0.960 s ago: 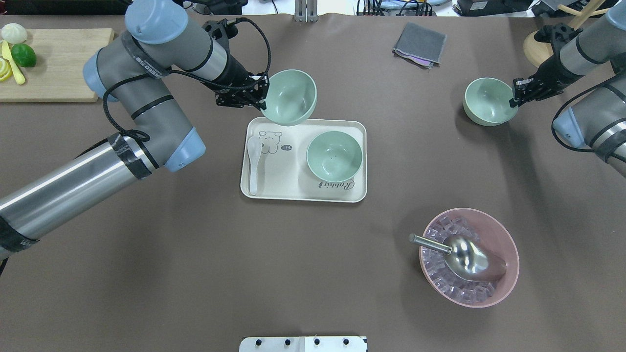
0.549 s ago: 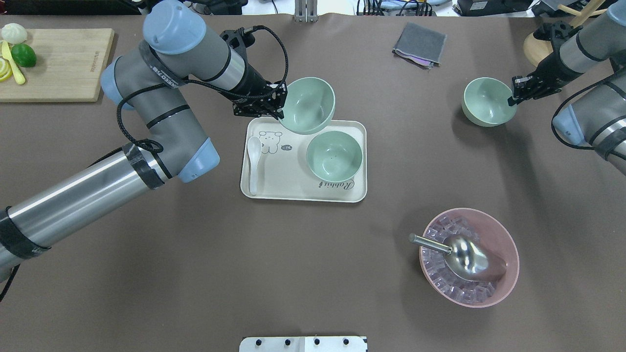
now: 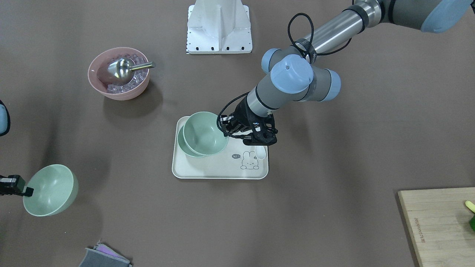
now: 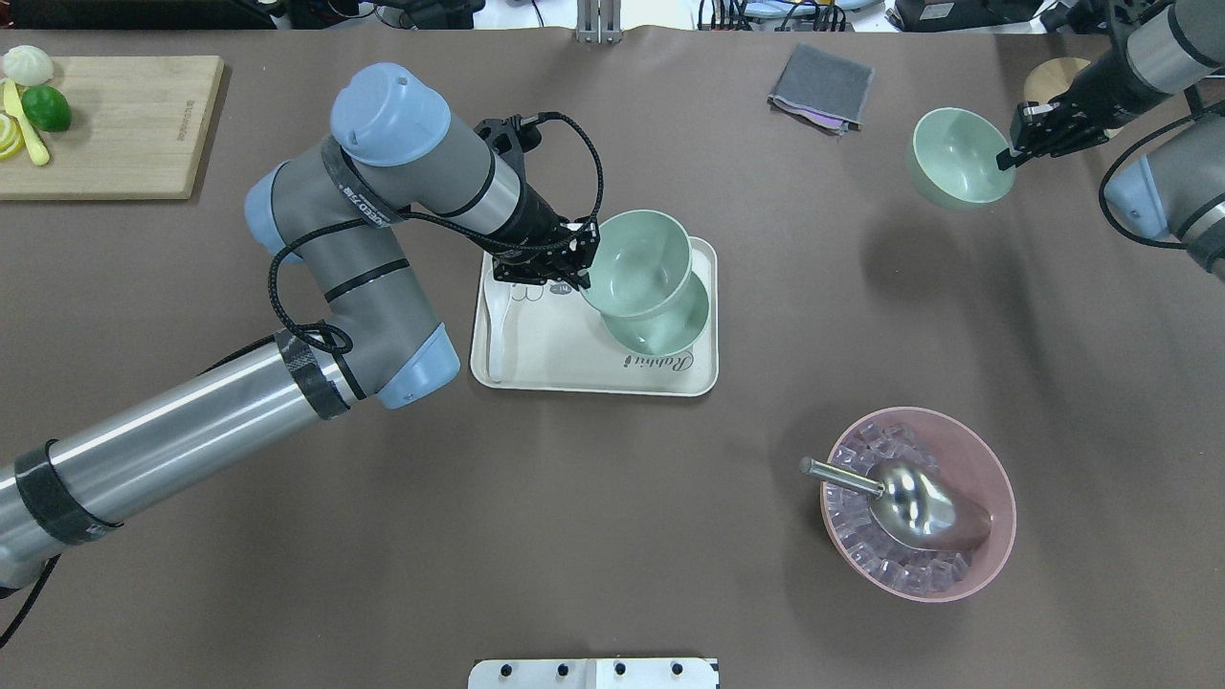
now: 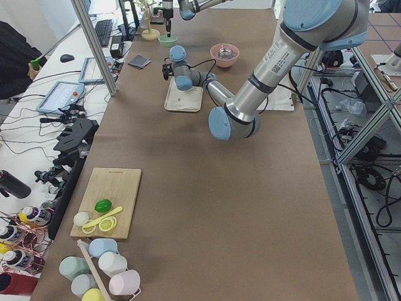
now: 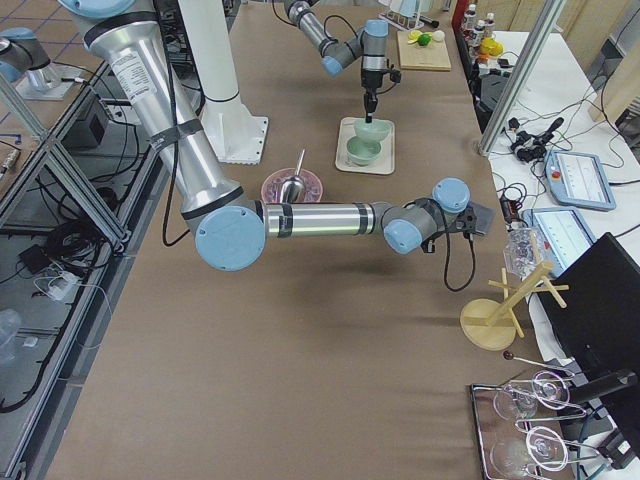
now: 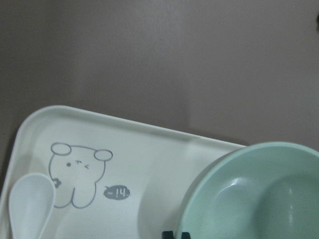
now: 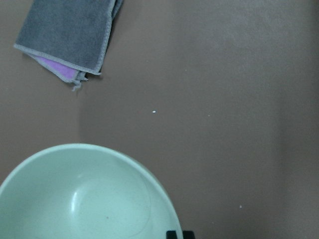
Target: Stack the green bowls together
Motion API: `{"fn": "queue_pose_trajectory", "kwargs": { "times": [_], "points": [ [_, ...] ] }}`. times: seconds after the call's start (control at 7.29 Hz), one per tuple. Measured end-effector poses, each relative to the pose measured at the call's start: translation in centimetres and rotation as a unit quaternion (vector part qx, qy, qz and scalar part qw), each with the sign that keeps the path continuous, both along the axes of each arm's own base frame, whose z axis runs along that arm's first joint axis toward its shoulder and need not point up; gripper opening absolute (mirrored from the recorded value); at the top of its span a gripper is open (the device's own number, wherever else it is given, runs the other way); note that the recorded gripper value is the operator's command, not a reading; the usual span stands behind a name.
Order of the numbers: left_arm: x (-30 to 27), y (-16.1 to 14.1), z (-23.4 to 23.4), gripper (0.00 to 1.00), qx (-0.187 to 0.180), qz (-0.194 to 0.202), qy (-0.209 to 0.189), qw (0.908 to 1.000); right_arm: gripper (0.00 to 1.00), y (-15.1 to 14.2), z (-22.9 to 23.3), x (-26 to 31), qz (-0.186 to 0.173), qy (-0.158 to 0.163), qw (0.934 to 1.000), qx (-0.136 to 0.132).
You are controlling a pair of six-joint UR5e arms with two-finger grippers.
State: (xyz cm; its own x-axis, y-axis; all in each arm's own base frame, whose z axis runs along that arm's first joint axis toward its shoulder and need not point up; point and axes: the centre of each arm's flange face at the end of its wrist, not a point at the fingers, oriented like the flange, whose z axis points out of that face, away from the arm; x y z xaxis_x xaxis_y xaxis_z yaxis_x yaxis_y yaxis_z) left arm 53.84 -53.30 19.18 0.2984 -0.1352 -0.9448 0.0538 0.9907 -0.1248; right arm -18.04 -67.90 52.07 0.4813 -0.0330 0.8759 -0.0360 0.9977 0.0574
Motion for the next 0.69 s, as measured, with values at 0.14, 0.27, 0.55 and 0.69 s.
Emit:
{"fn": "queue_pose_trajectory", "kwargs": {
  "times": [0.14, 0.27, 0.55, 0.69],
  "points": [
    [0.5, 0.6, 0.0, 0.00, 0.002, 0.006, 0.001, 1.0000, 0.00, -0.3, -0.6, 0.4, 0.001, -0.006, 1.0000, 0.001],
    [0.9, 1.0, -0.1, 0.00, 0.007, 0.009, 0.006, 0.9999, 0.00, -0.5, -0.9, 0.6, 0.001, -0.008, 1.0000, 0.002],
    [1.3, 1.4, -0.2, 0.00, 0.016, 0.011, 0.015, 0.9997, 0.00, -0.5, -1.1, 0.7, 0.001, -0.011, 0.9999, 0.003],
    [1.5, 1.6, -0.2, 0.00, 0.018, 0.012, 0.018, 0.9996, 0.00, -0.6, -1.1, 0.8, 0.001, -0.011, 0.9999, 0.003]
  ]
}}
